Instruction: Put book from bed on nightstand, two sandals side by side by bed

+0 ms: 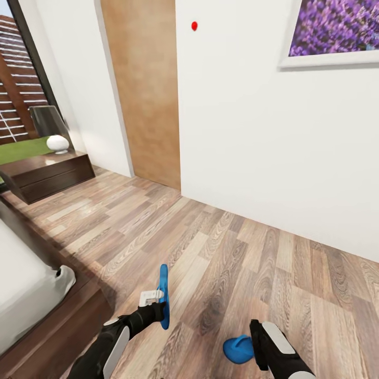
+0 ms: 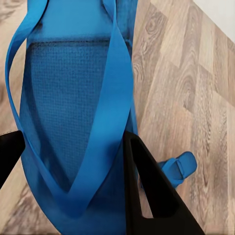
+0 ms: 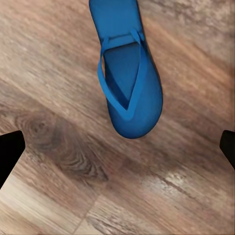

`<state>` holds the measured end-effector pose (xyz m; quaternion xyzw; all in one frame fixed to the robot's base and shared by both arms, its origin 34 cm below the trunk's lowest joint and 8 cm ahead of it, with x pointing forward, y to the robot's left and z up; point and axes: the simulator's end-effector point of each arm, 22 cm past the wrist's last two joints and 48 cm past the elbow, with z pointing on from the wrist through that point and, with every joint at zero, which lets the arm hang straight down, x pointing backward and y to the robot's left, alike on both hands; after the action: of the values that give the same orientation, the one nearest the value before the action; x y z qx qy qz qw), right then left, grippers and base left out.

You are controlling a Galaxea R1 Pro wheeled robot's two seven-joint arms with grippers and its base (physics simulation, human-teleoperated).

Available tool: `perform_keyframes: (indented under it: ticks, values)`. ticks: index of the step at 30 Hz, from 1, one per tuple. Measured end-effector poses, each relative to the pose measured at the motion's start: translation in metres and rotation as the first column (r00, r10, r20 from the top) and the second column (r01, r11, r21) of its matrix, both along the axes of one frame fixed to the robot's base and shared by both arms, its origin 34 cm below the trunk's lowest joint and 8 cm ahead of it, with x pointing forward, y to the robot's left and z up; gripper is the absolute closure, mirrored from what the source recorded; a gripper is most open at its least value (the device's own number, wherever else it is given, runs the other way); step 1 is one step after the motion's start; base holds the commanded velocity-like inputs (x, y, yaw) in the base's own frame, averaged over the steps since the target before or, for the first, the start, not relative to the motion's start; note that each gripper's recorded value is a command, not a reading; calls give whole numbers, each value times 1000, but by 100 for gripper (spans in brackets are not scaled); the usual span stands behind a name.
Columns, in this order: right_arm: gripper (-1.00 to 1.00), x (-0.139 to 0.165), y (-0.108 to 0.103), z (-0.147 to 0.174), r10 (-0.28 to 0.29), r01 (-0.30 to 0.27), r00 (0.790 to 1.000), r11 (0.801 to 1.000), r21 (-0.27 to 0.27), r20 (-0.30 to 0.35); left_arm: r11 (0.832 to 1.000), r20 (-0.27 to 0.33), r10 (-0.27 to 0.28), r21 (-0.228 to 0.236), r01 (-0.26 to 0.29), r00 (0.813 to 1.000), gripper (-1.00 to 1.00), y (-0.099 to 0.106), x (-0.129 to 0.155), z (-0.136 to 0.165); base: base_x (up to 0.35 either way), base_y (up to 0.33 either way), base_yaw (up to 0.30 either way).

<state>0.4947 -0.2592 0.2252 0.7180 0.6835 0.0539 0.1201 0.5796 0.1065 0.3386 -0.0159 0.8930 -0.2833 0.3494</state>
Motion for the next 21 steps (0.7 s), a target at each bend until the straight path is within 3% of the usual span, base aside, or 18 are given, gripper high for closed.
perform_keyframes:
  ticks: [21]
  values:
    - [-100,-26,4,-37,2,-2,996,1000,5,-86,1000,-86,1,-3,-1,996,100,-1,-16,-44,0,0,0]
